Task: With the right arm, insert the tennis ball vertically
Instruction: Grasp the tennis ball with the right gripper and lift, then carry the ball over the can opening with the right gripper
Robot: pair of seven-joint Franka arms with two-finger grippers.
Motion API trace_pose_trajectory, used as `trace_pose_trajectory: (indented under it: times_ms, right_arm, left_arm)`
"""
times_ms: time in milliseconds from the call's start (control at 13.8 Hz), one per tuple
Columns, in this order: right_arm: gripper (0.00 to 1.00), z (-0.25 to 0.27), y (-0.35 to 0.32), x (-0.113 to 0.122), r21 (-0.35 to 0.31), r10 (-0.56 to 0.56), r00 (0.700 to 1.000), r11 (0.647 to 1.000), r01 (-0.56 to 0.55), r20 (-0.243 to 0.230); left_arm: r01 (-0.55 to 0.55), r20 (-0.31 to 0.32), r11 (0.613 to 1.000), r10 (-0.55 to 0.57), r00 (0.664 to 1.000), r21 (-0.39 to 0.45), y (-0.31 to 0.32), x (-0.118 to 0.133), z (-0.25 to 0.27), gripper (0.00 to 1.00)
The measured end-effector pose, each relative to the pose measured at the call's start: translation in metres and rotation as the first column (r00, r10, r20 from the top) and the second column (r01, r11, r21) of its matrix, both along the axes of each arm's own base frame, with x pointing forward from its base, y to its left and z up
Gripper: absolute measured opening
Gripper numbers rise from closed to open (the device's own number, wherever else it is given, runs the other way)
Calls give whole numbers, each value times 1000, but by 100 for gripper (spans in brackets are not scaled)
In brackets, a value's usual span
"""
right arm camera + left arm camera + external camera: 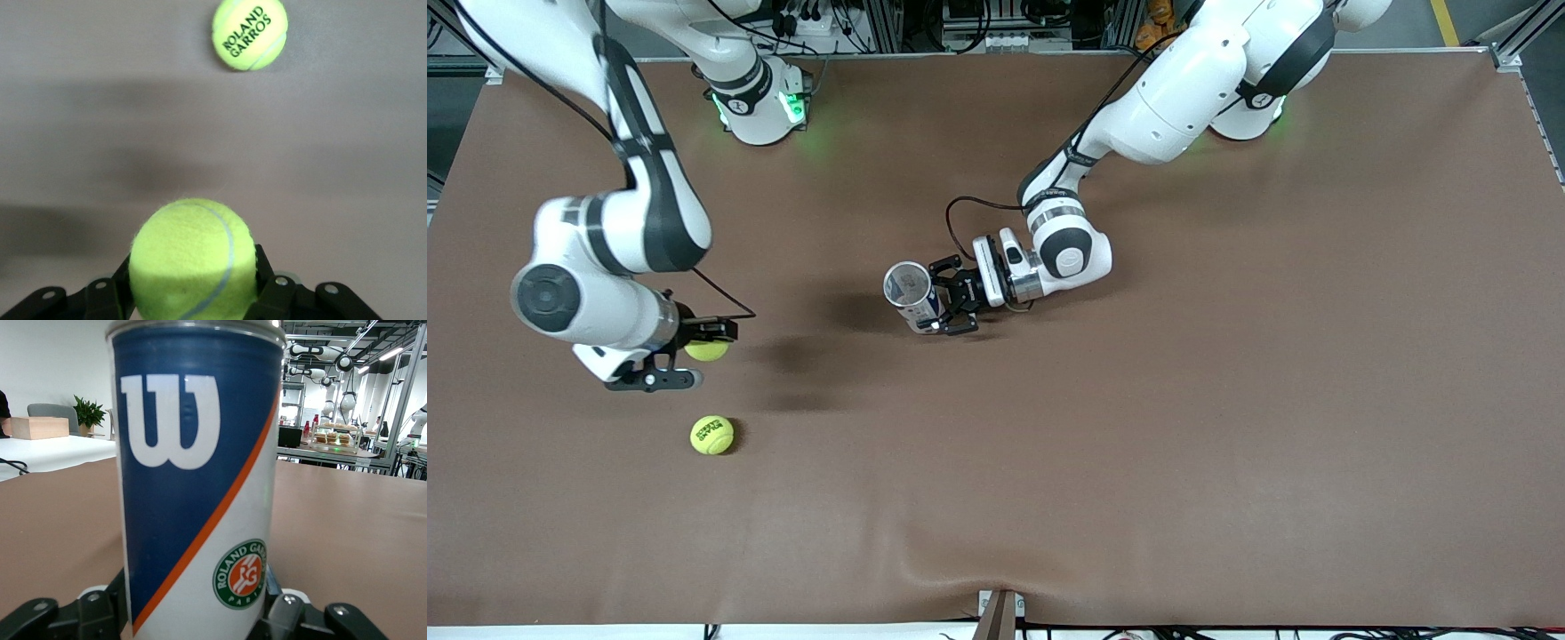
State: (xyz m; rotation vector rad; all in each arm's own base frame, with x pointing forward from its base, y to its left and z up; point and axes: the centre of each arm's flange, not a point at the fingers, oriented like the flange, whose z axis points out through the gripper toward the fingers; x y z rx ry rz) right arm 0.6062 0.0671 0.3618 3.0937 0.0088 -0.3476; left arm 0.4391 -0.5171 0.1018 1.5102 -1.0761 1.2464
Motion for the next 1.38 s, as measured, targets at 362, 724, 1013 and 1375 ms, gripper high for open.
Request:
trace_pose_trajectory:
  times_ms: [362,724,1013,1375]
  right_arm:
    - [67,70,91,-5,-49,-159,987,986,157,-32]
    - [67,122,198,-34,-71,-331,943,941,332,16]
    - [67,127,259,-63,-96,-427,904,899,428,38]
    - [67,98,299,-79,-140,-434,900,890,434,31]
  left_arm:
    - [0,-1,1000,0,1000,0,0,0,0,75]
    - [1,-1,1000,-1,1000,1,0,-1,-1,75]
    - [1,-1,1000,-1,1000,1,0,-1,-1,75]
    - [2,-3,1000,-2,1000,2,0,-2,-1,75]
